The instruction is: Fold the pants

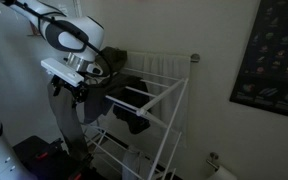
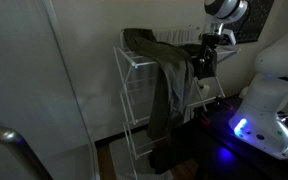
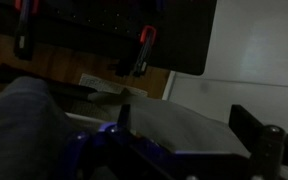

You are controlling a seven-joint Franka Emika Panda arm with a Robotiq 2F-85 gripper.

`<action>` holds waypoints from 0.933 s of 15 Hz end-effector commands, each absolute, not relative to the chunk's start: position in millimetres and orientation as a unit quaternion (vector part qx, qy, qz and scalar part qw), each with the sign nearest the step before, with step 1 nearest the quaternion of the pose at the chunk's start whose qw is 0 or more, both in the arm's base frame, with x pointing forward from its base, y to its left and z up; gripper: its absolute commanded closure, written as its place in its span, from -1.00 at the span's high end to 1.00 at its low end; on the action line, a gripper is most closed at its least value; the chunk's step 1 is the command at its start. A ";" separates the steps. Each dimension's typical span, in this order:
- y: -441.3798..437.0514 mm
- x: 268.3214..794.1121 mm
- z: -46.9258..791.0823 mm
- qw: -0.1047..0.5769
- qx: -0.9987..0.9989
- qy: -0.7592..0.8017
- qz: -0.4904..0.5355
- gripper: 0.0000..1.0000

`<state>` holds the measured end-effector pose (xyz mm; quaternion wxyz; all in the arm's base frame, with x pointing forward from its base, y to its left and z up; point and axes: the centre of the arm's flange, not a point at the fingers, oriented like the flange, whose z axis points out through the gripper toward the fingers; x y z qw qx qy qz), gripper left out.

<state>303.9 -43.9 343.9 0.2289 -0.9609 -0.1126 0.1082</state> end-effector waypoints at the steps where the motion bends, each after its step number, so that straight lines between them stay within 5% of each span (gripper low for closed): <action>1: -45.2 301.5 323.5 0.259 -0.953 -0.141 0.070 1.00; 14: -15.0 302.0 317.6 0.324 -0.912 -0.251 -0.008 1.00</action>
